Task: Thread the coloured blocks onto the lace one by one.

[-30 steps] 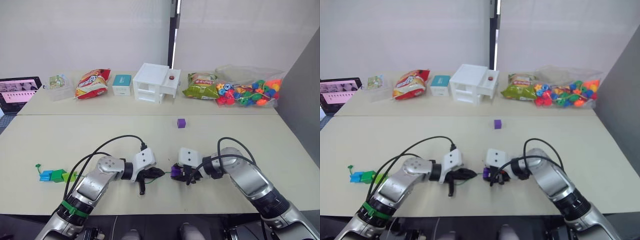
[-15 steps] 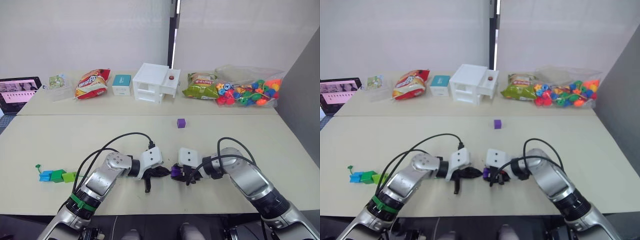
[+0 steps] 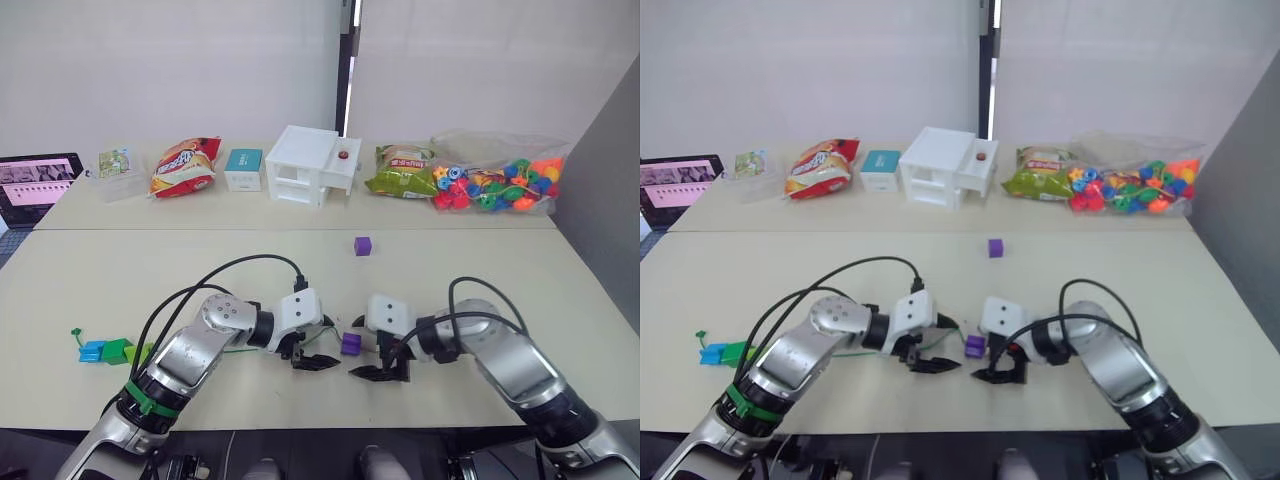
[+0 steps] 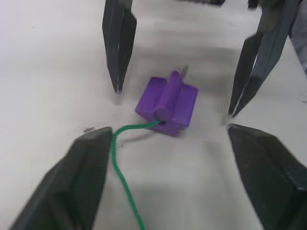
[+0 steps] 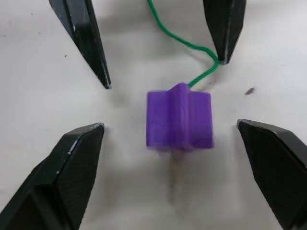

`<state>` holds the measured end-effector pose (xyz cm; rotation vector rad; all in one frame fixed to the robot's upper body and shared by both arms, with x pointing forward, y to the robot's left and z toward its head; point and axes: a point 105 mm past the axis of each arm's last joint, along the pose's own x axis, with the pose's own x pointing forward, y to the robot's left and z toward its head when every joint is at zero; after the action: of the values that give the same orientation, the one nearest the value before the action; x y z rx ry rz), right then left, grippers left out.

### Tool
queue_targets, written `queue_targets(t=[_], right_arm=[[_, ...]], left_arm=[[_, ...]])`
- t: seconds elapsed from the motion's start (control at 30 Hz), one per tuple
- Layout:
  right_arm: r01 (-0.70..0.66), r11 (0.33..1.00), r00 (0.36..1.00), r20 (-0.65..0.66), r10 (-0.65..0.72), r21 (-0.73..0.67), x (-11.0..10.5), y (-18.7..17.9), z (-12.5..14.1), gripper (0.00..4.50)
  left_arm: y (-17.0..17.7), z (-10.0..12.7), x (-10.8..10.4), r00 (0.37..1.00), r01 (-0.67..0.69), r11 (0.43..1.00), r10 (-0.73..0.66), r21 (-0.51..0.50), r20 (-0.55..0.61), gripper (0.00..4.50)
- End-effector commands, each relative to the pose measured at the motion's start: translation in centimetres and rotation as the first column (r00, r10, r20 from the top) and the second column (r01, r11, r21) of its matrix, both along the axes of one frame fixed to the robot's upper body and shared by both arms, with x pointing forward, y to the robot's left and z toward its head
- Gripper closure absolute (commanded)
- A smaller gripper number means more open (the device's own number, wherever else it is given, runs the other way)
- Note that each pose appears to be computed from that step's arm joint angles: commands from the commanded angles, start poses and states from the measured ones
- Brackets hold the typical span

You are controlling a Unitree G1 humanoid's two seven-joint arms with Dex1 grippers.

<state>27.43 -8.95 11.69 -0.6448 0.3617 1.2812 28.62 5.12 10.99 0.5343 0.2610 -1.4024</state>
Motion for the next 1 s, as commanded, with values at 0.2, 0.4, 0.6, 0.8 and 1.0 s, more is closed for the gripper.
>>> queue_targets(t=[0.2,0.4,0.6,0.8,1.0], right_arm=[[0.051,0.997,0.999,0.024,-0.049,-0.059,0.2,-2.6,-0.2,0.0],[0.071,0.996,0.997,0.027,-0.07,-0.049,0.6,-1.9,-0.6,0.0],[0.063,0.997,0.998,0.018,-0.062,-0.033,0.3,-1.0,-1.0,0.0],[0.065,0.997,0.998,0.019,-0.065,-0.029,0.5,-0.8,-1.3,0.0],[0.084,0.996,0.996,0.018,-0.083,-0.041,0.7,-1.3,-1.3,0.0]], left_arm=[[-2.5,-0.6,0.2,0.999,0.042,0.999,-0.042,-0.01,0.019,0.4],[-0.9,0.0,0.7,1.0,-0.004,1.0,0.004,-0.013,0.002,0.4],[2.1,1.0,0.5,0.999,-0.044,0.999,0.044,0.001,-0.019,0.4],[3.0,2.7,-0.5,1.0,0.003,1.0,-0.003,-0.03,-0.023,0.4],[1.2,2.0,-0.2,0.989,0.13,0.991,-0.132,0.028,0.069,0.4]])
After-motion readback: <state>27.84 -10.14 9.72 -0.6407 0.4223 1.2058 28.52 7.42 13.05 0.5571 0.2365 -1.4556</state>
